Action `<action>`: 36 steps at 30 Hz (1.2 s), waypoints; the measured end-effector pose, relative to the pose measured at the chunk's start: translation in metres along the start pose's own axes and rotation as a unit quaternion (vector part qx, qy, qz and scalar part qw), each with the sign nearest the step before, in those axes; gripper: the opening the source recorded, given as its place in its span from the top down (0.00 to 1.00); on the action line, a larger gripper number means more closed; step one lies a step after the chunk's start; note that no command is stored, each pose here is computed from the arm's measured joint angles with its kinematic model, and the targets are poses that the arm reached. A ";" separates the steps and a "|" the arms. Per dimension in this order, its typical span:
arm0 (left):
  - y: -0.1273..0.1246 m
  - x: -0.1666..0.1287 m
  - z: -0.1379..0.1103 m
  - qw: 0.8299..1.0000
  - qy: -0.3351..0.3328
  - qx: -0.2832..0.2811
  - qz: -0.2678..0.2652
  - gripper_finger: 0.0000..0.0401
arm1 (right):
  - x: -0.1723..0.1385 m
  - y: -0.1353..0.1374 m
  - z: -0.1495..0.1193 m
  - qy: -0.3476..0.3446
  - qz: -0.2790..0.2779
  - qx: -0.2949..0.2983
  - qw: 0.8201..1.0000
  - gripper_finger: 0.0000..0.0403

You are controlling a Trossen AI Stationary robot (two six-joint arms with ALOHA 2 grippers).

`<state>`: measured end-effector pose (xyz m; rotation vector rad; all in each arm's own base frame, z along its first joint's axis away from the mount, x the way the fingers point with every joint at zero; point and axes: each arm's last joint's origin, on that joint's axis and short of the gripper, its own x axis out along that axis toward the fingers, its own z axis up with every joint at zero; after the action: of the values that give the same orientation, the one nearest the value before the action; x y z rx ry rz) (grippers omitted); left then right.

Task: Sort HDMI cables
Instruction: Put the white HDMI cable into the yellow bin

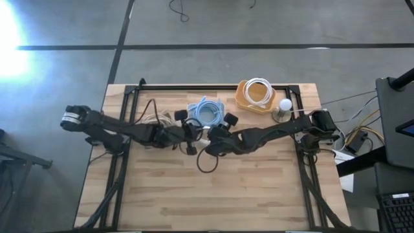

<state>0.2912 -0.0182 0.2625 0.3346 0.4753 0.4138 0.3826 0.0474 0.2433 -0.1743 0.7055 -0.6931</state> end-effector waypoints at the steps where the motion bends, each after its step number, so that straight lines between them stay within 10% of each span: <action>1: 0.002 0.002 -0.001 1.000 0.002 -0.003 -0.001 0.92 | 0.000 0.000 0.000 0.001 -0.001 0.000 1.000 0.95; 15: 0.003 0.011 -0.008 1.000 0.020 -0.006 -0.012 0.71 | 0.005 -0.015 -0.012 0.067 -0.022 0.032 0.997 0.94; 36: 0.001 0.011 -0.016 0.999 0.039 -0.010 -0.017 0.70 | -0.039 -0.111 -0.023 0.170 -0.177 0.076 0.966 0.94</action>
<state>0.2917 -0.0087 0.2456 0.2912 0.5515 0.3992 0.2873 -0.0106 0.2879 -0.0379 0.9564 -1.1333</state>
